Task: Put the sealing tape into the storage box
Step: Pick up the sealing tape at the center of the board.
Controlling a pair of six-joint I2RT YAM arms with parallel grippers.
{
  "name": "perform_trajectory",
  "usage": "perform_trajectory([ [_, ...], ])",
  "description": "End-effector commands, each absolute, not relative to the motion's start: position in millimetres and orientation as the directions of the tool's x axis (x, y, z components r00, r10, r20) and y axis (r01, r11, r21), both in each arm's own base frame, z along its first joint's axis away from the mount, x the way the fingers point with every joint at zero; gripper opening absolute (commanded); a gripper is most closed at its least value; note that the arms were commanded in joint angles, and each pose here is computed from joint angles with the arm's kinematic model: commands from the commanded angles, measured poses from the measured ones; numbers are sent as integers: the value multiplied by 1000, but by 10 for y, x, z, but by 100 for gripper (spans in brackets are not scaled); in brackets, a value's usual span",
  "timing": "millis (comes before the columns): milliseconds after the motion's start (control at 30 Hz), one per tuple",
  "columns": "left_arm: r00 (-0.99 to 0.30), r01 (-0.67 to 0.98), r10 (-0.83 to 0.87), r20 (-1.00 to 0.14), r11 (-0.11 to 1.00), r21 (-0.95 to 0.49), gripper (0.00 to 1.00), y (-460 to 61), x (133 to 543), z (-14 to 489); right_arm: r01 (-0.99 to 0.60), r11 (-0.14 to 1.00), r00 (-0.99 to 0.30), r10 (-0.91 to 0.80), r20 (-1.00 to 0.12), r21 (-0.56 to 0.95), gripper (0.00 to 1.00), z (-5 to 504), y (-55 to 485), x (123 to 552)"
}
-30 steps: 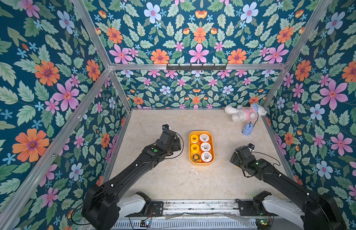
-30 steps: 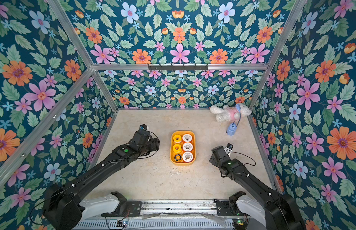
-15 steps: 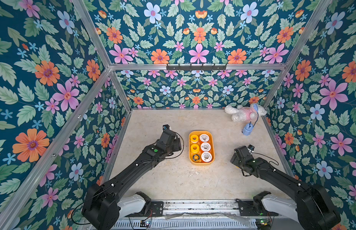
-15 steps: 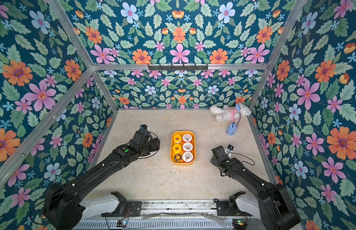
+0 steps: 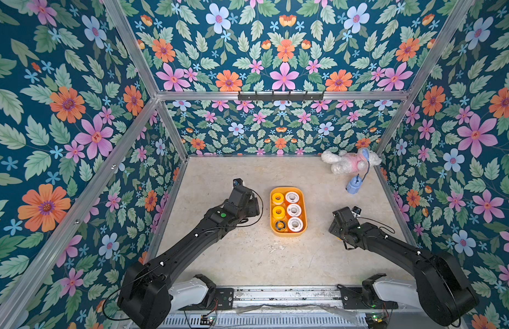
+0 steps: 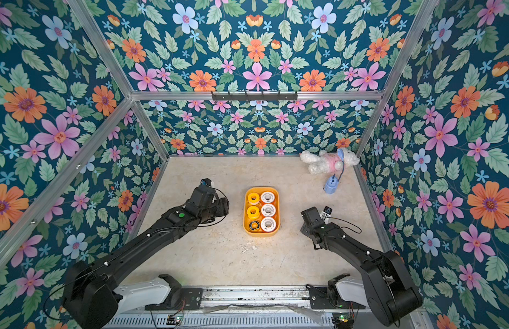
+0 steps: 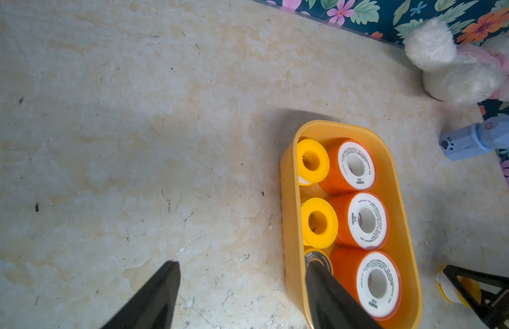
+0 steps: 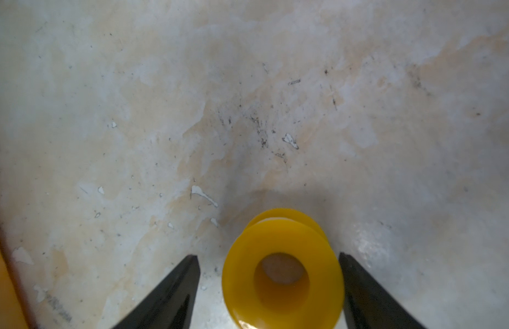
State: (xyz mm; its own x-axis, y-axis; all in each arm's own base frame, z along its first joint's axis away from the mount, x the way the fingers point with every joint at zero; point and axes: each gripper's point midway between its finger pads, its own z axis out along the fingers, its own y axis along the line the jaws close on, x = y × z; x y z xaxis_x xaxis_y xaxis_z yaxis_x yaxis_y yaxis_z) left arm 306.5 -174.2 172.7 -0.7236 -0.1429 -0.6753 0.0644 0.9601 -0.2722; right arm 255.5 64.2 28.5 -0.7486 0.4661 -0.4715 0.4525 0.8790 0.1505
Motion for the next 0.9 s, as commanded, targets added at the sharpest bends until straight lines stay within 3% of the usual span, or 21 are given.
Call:
perform_trajectory([
  [0,-710,59,-158,-687,958,-282,76,-1749,3103,1758,446,884,-754,456,-472,140,76,270,644,2564],
  [400,-709,55,-157,-687,959,-276,76,-1737,3103,1752,414,897,-763,434,-480,152,58,358,676,2577],
  [633,-707,56,-160,-689,958,-280,76,-1740,3106,1767,333,913,-760,409,-506,236,58,641,825,2663],
  [867,-705,56,-165,-690,957,-286,76,-1749,3112,1780,162,884,-765,393,-510,439,60,1018,1257,2805],
])
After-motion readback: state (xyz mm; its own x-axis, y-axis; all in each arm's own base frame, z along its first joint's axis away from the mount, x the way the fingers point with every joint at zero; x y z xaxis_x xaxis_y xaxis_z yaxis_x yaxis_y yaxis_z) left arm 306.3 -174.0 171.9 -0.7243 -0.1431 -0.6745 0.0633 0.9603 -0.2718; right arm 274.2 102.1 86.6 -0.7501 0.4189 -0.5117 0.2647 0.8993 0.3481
